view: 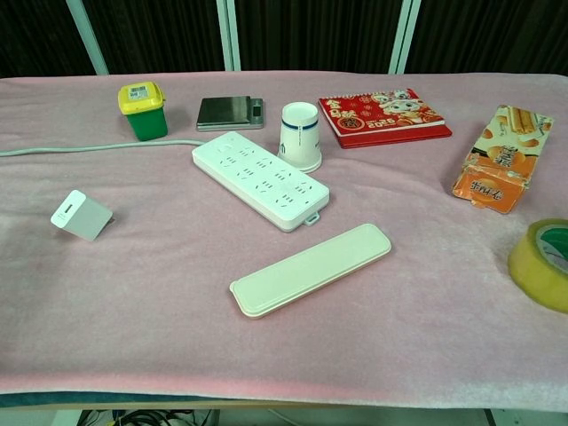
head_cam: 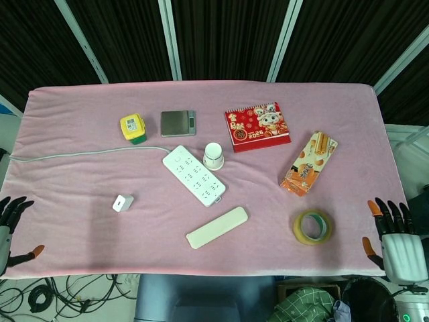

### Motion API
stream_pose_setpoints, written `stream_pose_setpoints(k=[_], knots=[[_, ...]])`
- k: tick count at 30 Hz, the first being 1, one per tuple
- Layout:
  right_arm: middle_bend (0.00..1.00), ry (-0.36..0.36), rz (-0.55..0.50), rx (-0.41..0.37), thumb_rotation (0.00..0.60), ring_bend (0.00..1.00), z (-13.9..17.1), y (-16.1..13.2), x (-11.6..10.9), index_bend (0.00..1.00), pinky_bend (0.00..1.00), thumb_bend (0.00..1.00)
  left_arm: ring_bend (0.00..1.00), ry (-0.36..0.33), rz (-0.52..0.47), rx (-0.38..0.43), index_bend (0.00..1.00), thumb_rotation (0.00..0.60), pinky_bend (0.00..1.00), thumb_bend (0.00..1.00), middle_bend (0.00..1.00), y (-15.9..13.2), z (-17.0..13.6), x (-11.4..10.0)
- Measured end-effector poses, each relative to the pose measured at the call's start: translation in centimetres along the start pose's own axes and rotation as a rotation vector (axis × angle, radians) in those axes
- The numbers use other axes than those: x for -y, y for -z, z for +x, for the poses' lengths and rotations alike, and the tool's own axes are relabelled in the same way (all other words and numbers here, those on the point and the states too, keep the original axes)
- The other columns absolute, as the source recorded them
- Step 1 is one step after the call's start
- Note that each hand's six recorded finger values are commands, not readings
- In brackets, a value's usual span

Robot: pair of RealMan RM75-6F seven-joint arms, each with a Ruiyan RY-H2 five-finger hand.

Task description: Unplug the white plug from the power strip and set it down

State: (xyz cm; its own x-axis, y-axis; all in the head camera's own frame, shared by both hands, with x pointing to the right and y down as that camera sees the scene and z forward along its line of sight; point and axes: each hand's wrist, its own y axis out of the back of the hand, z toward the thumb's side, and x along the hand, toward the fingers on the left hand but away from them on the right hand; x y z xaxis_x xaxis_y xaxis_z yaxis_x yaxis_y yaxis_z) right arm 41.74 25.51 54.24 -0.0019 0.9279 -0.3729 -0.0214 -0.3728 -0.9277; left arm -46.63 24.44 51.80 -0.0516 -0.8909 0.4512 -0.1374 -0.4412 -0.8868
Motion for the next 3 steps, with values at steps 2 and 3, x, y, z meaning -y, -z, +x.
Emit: stream_pose_setpoints(k=[2, 3], knots=[[0.06, 0.005, 0.006, -0.009, 0.6, 0.05, 0.27, -0.4, -0.03, 0.08, 0.03, 0.3, 0.0, 0.001, 0.012, -0.01, 0.19, 0.6, 0.0, 0.07, 0.12, 0.39, -0.79, -0.16], [0.06, 0.005, 0.004, -0.01, 0.6, 0.05, 0.37, -0.55, -0.04, 0.08, 0.03, 0.3, 0.0, 0.0, 0.015, -0.013, 0.19, 0.6, 0.0, 0.07, 0.12, 0.48, -0.9, -0.23]])
